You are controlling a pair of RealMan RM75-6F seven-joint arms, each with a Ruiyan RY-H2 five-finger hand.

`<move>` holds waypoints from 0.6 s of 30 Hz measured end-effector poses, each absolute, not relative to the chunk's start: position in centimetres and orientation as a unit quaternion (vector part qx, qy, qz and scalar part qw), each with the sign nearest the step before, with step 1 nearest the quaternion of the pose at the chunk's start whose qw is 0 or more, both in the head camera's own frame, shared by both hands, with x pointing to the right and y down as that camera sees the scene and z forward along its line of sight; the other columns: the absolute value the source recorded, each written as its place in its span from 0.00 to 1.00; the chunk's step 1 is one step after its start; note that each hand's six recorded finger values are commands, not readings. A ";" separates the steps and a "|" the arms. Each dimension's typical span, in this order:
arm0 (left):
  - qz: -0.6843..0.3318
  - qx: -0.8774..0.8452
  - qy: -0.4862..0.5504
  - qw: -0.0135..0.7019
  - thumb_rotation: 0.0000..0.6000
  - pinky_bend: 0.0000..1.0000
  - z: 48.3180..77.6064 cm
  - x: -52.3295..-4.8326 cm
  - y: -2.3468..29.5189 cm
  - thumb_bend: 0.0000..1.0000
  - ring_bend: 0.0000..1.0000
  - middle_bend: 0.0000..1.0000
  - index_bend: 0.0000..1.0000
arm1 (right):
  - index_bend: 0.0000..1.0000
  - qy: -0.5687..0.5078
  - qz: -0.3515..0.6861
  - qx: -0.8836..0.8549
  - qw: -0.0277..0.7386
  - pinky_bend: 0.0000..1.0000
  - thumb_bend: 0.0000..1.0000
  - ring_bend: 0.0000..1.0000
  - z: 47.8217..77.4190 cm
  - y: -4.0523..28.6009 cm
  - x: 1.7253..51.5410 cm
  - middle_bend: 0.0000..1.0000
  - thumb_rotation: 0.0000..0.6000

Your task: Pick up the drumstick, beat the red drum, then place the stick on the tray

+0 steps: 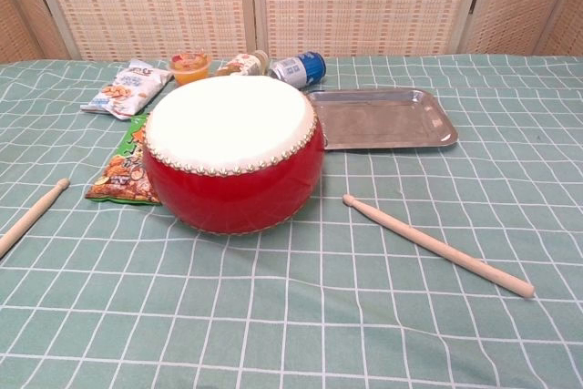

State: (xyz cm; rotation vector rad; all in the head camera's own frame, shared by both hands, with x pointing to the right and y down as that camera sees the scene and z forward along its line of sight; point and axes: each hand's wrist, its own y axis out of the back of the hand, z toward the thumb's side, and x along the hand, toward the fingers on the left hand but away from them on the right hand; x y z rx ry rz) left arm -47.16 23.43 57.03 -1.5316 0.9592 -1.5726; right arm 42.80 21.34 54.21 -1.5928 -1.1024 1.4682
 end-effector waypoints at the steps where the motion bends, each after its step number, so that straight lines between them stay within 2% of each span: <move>1: -0.612 -0.594 0.373 0.364 1.00 0.07 57.1 -47.2 23.4 0.26 0.02 0.03 0.03 | 0.08 -0.426 0.566 -0.614 0.348 0.15 0.00 0.04 54.2 21.3 42.8 0.12 1.00; 18: -0.606 -0.590 0.389 0.366 1.00 0.07 56.5 -47.7 23.9 0.26 0.02 0.03 0.03 | 0.09 -0.429 0.541 -0.641 0.335 0.15 0.00 0.04 54.0 22.1 41.5 0.12 1.00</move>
